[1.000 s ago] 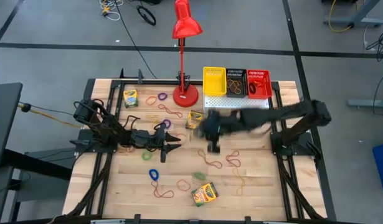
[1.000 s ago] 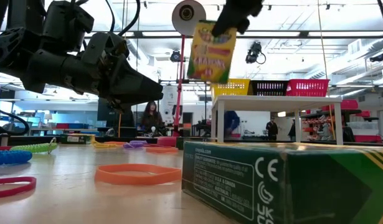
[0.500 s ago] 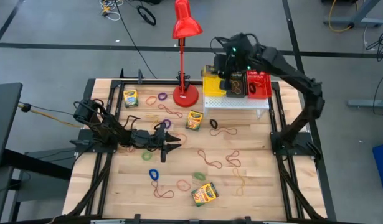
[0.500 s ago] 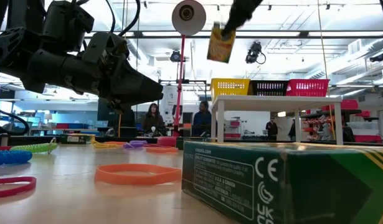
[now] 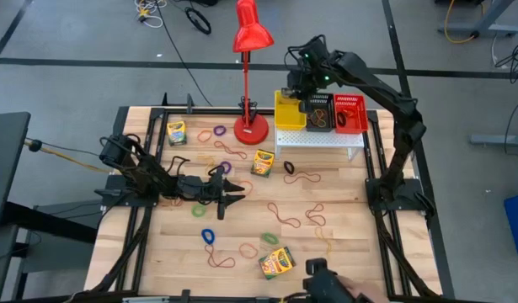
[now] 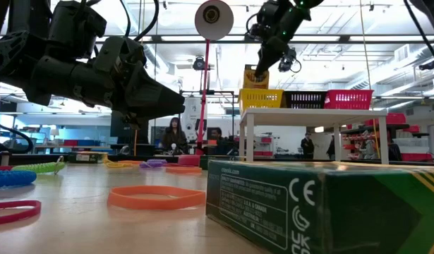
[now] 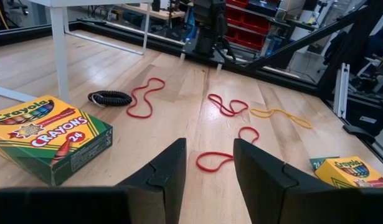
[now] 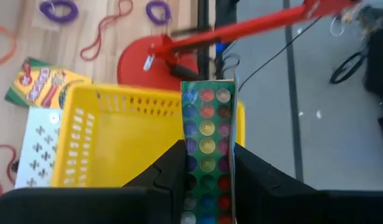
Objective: Pick & Place Office Desk Supplies
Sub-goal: Put the crayon box into the yellow bin on the shelf
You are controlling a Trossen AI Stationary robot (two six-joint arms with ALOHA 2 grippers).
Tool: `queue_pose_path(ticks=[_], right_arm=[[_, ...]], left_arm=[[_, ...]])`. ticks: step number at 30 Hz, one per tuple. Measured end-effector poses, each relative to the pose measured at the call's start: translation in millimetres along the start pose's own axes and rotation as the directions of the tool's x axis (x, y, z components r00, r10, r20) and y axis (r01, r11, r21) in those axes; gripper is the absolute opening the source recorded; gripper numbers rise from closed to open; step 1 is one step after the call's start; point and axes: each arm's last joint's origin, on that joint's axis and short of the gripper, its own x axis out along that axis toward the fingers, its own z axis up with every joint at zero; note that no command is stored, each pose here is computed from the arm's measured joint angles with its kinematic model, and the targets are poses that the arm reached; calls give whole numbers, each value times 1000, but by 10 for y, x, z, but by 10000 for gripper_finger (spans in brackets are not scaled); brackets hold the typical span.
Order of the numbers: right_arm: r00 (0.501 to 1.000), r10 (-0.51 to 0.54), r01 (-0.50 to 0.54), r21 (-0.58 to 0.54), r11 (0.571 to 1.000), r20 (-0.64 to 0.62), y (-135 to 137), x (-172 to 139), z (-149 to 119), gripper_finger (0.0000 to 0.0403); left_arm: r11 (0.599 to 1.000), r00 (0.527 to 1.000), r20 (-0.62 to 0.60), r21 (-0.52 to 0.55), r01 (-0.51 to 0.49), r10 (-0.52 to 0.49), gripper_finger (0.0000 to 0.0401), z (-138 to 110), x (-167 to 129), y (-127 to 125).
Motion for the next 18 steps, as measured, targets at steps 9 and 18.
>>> queue_pose_path(ticks=[9,18], right_arm=[[998,59,-59,22,998,-12,-88,195,-88,100],[998,59,-58,26,998,-28,-94,240,-97,101]], left_arm=[[1000,1000,0,0,0,0,140,0,0,0],[1000,1000,0,-4,0,0,140,0,0,0]])
